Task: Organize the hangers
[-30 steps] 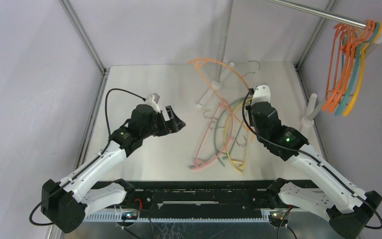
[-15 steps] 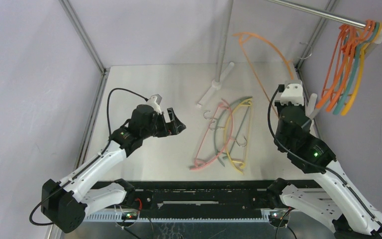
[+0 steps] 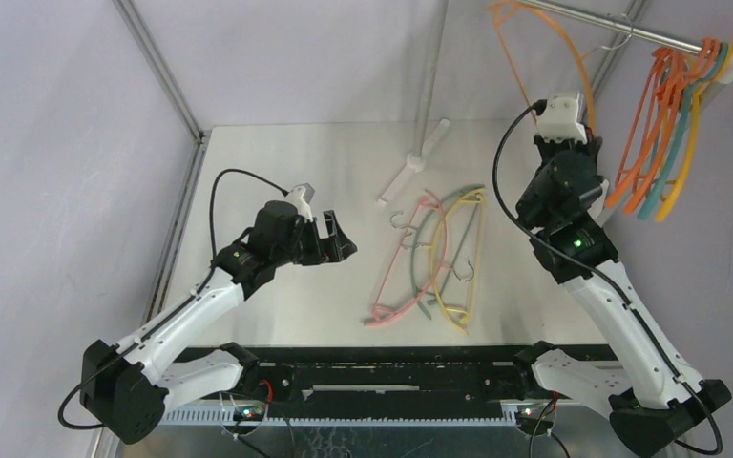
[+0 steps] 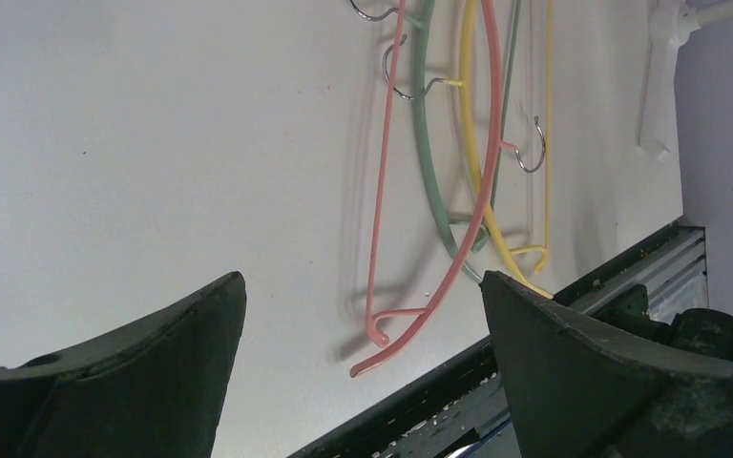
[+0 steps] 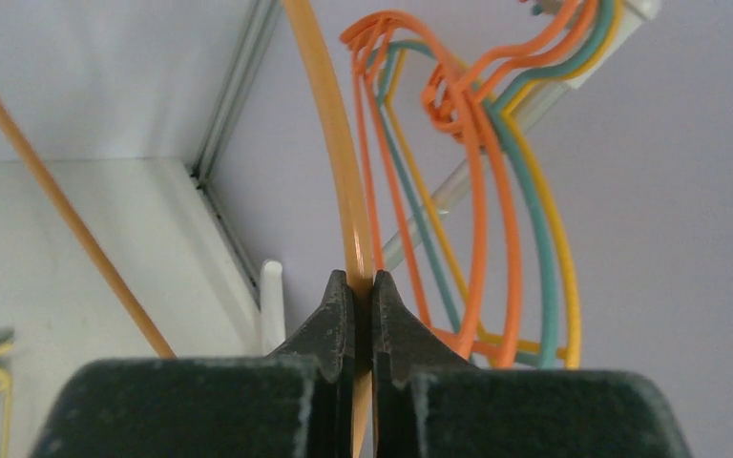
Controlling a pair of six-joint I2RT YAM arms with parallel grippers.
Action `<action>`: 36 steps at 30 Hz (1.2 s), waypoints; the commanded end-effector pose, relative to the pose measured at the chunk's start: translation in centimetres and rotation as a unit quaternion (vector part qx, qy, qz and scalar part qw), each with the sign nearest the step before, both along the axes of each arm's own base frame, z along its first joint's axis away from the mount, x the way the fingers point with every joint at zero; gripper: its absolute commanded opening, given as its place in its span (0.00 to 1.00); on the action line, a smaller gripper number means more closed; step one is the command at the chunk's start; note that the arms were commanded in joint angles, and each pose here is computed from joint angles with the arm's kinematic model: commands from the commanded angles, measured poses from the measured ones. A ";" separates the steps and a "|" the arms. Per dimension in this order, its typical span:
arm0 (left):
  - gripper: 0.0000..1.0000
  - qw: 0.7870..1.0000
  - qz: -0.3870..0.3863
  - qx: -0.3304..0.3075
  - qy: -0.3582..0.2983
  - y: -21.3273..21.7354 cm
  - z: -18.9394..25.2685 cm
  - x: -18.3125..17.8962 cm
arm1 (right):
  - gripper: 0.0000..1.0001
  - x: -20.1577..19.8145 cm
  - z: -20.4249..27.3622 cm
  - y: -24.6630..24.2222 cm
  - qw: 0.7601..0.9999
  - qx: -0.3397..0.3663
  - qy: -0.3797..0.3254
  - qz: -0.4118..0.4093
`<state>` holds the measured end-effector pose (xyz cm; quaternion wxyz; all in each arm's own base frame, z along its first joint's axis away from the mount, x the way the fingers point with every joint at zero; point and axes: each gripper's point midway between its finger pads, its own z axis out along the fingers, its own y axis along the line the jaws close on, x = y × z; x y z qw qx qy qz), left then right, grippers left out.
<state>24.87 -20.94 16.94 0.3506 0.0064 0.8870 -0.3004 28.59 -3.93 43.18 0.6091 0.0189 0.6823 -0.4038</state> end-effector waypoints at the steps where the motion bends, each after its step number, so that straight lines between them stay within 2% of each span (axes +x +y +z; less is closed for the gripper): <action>1: 0.97 0.999 -0.003 -0.010 -0.031 0.2 2.0 0.4 | 0.00 0.0 5.4 -1.2 0.995 0.030 -0.092 -0.004; 5: 0.97 1.000 -0.001 -0.009 -0.029 0.5 1.7 0.5 | 0.00 1.2 5.2 -1.8 0.996 0.032 -0.087 -0.008; 13: 0.97 1.000 -0.001 -0.010 -0.021 0.6 1.2 0.9 | 0.00 2.8 1.8 -4.1 0.997 0.051 -0.048 -0.031; 35: 0.97 1.000 -0.005 -0.016 -0.004 -0.2 0.5 2.2 | 0.00 3.2 -4.4 -6.6 0.994 0.083 0.026 -0.062; 36: 0.97 1.000 -0.006 -0.017 -0.004 -0.2 0.5 2.2 | 0.04 3.0 -4.5 -6.7 0.994 0.087 0.025 -0.067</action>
